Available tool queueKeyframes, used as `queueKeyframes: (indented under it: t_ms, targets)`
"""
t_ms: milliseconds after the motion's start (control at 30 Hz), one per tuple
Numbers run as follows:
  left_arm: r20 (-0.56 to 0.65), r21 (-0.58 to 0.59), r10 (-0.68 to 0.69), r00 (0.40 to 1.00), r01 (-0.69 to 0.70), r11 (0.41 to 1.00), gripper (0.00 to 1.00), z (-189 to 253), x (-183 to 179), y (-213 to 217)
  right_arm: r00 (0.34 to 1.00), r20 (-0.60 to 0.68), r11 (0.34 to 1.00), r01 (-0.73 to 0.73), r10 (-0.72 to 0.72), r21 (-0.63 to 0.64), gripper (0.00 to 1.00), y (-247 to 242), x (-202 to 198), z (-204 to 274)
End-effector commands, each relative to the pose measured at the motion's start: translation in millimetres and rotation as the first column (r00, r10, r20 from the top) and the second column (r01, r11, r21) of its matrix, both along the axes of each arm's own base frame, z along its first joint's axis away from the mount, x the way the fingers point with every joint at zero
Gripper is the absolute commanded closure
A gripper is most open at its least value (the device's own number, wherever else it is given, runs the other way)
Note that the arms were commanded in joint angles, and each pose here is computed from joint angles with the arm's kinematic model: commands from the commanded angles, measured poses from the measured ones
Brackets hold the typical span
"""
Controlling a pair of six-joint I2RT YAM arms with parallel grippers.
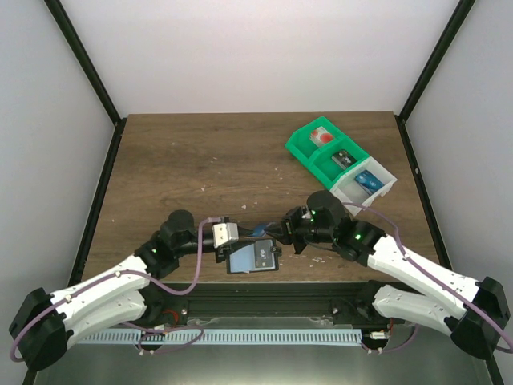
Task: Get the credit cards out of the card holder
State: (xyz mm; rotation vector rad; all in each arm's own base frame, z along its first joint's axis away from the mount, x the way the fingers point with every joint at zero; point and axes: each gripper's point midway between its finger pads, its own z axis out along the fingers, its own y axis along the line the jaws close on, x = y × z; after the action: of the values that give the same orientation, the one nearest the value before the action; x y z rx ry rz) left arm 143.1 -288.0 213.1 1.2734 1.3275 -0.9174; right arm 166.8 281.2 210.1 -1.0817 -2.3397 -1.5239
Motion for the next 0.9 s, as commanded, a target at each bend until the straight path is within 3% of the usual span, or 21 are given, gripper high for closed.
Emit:
queueKeyframes:
  t_ms: [0,67,133,300,433,567,667,800,867]
  targets:
    - [0.074,-0.025,0.004,0.997,-0.002,1.000,0.88,10.2,1.5,-1.3,1.000,0.016,0.999,-0.016,0.015,0.031,0.99,4.1,1.0,6.5]
    - [0.072,-0.027,0.025,0.997,-0.023,0.999,0.99,10.9,4.7,-0.5,0.999,0.027,0.999,-0.021,0.021,0.030,1.00,4.1,1.1,5.7]
    - [0.054,-0.025,0.049,0.997,-0.047,0.999,1.00,9.8,8.0,0.4,0.998,0.050,0.999,-0.029,0.027,0.029,0.99,3.9,1.3,4.2]
    - [-0.017,-0.025,0.140,0.990,-0.140,0.990,1.00,7.6,20.0,6.0,0.987,0.160,1.000,-0.028,0.026,0.012,0.76,-4.5,3.3,-2.8]
    - [-0.122,-0.072,0.230,0.965,-0.240,0.968,1.00,13.0,29.4,14.4,0.929,0.369,1.000,-0.008,0.014,-0.018,0.64,-18.9,10.3,3.9]
    - [-0.290,-0.157,0.275,0.917,-0.329,0.931,1.00,25.5,36.7,20.6,0.801,0.599,1.000,0.003,0.004,-0.011,0.62,-31.9,13.2,18.7]
    - [-0.460,-0.197,0.271,0.845,-0.395,0.897,1.00,33.5,43.9,20.9,0.636,0.772,1.000,-0.012,-0.003,0.014,0.61,-37.6,10.9,38.7]
    - [-0.643,-0.175,0.249,0.725,-0.455,0.873,1.00,35.4,55.2,14.3,0.449,0.893,0.999,-0.046,0.018,0.003,0.55,-39.5,3.5,54.1]
    - [-0.705,-0.167,0.203,0.680,-0.437,0.884,1.00,38.0,54.3,6.6,0.408,0.912,0.998,-0.063,0.051,-0.028,0.55,-36.5,2.2,54.1]
